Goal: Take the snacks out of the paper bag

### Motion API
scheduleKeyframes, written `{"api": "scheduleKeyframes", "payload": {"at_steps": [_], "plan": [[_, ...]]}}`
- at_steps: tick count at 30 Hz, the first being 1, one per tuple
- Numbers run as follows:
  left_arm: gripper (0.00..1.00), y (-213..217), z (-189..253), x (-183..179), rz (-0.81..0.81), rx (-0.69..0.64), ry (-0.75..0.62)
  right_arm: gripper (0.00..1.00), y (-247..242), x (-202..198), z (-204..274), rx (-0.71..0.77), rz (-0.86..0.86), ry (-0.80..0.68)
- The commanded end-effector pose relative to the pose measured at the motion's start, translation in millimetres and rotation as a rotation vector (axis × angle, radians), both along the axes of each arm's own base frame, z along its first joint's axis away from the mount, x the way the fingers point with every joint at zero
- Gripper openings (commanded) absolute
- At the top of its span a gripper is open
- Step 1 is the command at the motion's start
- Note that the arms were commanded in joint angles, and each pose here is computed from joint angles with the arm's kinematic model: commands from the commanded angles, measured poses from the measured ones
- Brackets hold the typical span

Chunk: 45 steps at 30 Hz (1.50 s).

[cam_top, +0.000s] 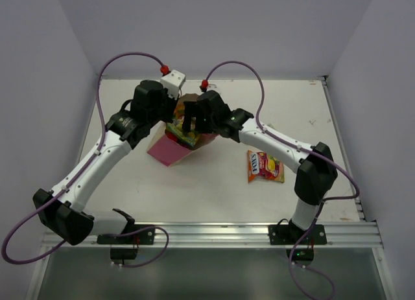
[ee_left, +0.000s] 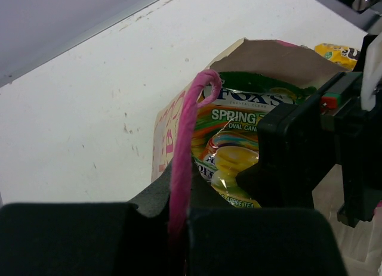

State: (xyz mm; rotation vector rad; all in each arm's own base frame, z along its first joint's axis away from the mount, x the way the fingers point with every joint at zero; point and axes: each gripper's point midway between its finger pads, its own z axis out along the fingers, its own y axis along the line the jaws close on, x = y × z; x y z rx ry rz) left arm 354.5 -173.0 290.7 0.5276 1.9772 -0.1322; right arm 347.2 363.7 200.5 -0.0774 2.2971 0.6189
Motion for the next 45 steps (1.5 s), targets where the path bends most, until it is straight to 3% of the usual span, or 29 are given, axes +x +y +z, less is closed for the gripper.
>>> {"api": "scheduleKeyframes", "payload": {"at_steps": [1,8,16,22,25,26,28,31,32,35,40,41,45], "plan": [[0.00,-5,48,3,-0.004,-0.089,-0.139,0.92,4,0,9,-0.003,0.011,-0.002],[0.00,-2,48,1,0.002,-0.083,-0.148,0.91,-26,-1,56,0.018,-0.031,-0.109],[0.00,-2,52,-2,-0.005,-0.096,-0.155,0.89,-11,10,0,-0.026,-0.065,0.038],[0.00,-3,52,-2,-0.009,-0.097,-0.158,0.89,-12,12,-21,-0.038,-0.078,0.069],[0.00,-3,51,-2,-0.009,-0.095,-0.157,0.78,-2,17,-16,-0.005,-0.044,0.035],[0.00,-3,51,-1,-0.009,-0.096,-0.157,0.63,1,19,-14,0.002,-0.033,0.025],[0.00,-3,51,-2,-0.011,-0.096,-0.157,0.54,7,23,-6,0.019,0.000,-0.013],[0.00,-3,51,-3,-0.011,-0.094,-0.158,0.31,13,25,11,0.040,0.043,-0.070],[0.00,-2,51,-3,-0.012,-0.093,-0.157,0.17,14,27,14,0.046,0.046,-0.082],[0.00,-3,48,-3,-0.015,-0.091,-0.152,0.00,15,29,21,0.041,0.053,-0.100],[0.00,-2,47,-3,-0.007,-0.087,-0.151,0.00,0,28,13,-0.024,0.003,-0.061],[0.00,1,49,-3,0.004,-0.087,-0.157,0.24,-16,23,9,-0.064,-0.064,-0.024],[0.00,4,54,-4,0.016,-0.089,-0.168,0.64,-30,11,-4,-0.055,-0.126,0.044]]}}
